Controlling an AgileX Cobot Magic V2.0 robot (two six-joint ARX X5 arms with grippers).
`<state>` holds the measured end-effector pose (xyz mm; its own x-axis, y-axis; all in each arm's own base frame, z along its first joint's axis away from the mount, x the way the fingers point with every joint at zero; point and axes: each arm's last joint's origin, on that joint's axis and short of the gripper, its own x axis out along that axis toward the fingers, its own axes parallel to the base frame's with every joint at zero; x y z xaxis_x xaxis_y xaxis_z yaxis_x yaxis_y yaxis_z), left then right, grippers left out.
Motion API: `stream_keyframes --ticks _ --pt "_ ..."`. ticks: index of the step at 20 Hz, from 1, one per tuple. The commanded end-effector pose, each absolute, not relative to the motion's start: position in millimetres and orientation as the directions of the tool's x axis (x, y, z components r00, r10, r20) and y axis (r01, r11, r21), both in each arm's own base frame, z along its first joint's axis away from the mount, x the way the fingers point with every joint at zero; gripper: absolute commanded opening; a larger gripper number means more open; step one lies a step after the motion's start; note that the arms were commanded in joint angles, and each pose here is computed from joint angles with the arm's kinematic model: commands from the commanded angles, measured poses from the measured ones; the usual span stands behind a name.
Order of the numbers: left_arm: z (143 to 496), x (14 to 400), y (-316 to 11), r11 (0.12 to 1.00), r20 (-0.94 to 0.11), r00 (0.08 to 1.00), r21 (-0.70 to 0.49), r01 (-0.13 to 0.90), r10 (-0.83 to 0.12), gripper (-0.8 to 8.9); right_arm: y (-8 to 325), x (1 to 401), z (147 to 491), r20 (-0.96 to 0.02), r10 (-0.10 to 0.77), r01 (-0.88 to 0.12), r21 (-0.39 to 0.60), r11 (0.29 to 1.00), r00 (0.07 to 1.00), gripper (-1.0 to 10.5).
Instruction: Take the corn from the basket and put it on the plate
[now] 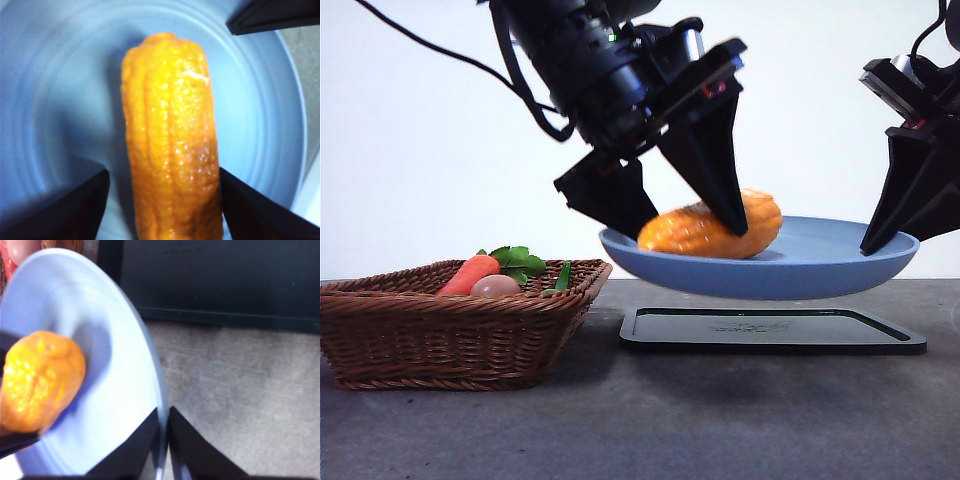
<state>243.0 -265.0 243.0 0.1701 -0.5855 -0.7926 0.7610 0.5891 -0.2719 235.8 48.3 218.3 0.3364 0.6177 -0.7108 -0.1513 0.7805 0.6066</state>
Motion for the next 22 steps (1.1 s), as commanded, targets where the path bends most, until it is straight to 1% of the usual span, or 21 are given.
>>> stream_keyframes --ticks 1,4,6,9,11,16,19,22 --pt "260.0 244.8 -272.1 0.575 -0.789 0.169 -0.264 0.774 -0.59 3.56 50.2 239.8 222.4 -0.694 0.633 -0.169 0.618 0.768 0.342 0.0" --pt "289.3 245.9 -273.8 0.551 -0.772 0.171 -0.262 0.792 -0.612 3.56 49.7 240.1 222.1 -0.704 0.617 -0.162 0.603 0.781 0.351 0.0" --pt "309.7 246.3 -274.0 0.539 -0.747 0.195 -0.25 0.804 -0.636 3.56 48.5 240.6 222.2 -0.705 0.612 -0.159 0.6 0.784 0.358 0.0" --pt "330.1 249.5 -271.0 0.537 -0.711 0.231 -0.239 0.809 -0.664 3.56 47.1 243.0 222.3 -0.714 0.583 -0.153 0.574 0.805 0.389 0.0" --pt "340.5 252.4 -264.4 0.547 -0.692 0.258 -0.234 0.804 -0.674 3.56 44.0 245.7 220.6 -0.714 0.577 -0.142 0.574 0.807 0.396 0.0" --pt "351.7 256.8 -245.0 0.583 -0.684 0.296 -0.232 0.779 -0.667 3.55 33.2 269.0 219.2 -0.721 0.556 -0.103 0.57 0.815 0.414 0.0" --pt "354.1 257.2 -237.3 0.599 -0.694 0.299 -0.234 0.766 -0.655 3.52 26.1 295.0 220.7 -0.723 0.543 -0.089 0.564 0.821 0.427 0.0" --pt "354.5 257.0 -236.8 0.599 -0.694 0.3 -0.235 0.765 -0.655 3.52 20.2 323.1 217.5 -0.73 0.532 -0.065 0.562 0.824 0.429 0.0"
